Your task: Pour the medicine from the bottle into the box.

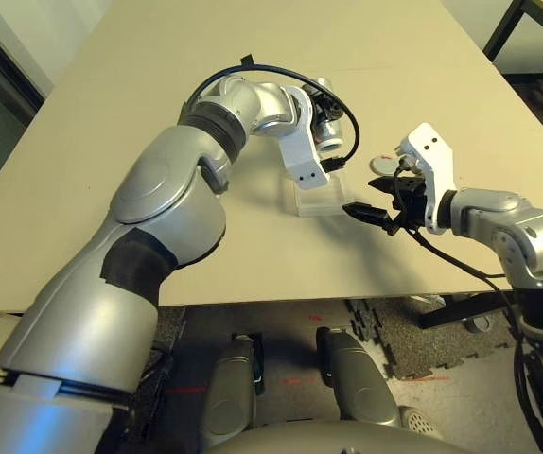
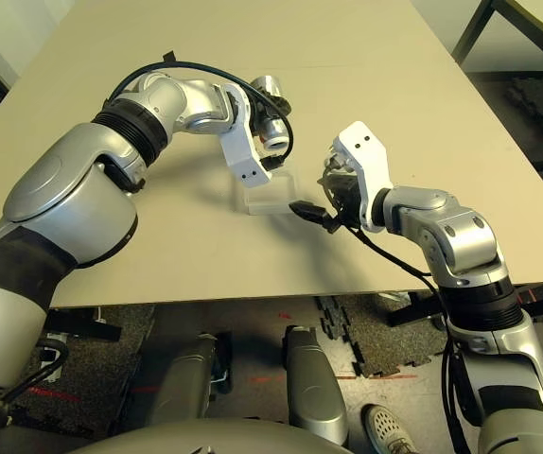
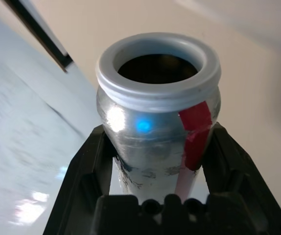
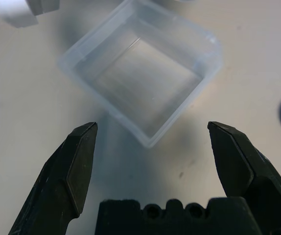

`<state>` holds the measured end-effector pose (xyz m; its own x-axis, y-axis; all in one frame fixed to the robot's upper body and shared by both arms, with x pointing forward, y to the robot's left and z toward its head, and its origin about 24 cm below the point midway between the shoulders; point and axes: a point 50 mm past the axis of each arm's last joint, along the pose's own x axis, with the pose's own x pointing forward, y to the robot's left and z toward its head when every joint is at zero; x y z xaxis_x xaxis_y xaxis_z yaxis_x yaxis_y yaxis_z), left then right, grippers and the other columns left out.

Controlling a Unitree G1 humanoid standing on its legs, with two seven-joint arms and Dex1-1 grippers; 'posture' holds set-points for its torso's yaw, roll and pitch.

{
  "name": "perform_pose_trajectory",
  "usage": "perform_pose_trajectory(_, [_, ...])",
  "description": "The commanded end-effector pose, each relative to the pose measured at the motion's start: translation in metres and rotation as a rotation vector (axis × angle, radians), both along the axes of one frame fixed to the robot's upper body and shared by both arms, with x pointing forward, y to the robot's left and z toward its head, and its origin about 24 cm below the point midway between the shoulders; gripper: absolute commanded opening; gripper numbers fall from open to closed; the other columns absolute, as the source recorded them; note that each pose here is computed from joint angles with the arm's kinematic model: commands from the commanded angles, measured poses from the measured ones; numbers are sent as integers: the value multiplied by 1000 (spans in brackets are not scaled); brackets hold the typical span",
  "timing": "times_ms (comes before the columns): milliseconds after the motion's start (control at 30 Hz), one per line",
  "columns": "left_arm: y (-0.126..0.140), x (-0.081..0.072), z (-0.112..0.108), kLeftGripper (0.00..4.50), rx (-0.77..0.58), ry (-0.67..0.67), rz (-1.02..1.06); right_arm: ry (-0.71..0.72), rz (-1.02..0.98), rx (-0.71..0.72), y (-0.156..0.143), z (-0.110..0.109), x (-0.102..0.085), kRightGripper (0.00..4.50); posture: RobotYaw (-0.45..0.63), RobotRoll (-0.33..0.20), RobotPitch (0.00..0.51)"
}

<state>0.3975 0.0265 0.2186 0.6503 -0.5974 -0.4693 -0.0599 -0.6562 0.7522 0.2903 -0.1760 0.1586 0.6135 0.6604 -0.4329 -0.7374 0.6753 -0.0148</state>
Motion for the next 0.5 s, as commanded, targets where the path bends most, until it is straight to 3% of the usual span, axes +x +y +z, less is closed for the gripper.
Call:
perform_pose_trajectory(33, [10,2,-2,2807,-212,176,110,25,22,6,-2,0,-6,4500,-187,0,150])
perform_pose_trajectory(267, [55,24,18,2807,-1083,514,461,35,32,-3,-5,1,-8,4500,-176,0,152])
perform_pose_trajectory(300, [72,28,12,2807,-1346,615,545,35,34,-5,-5,1,-7,4500,-174,0,153])
perform_pose_trajectory(367, [93,31,0,2807,-1652,740,640,33,36,-8,-4,1,-6,4500,-170,0,152])
perform_pose_trajectory(500, [122,29,-38,2807,-1941,800,785,28,38,-12,-4,2,-4,4500,-160,0,155])
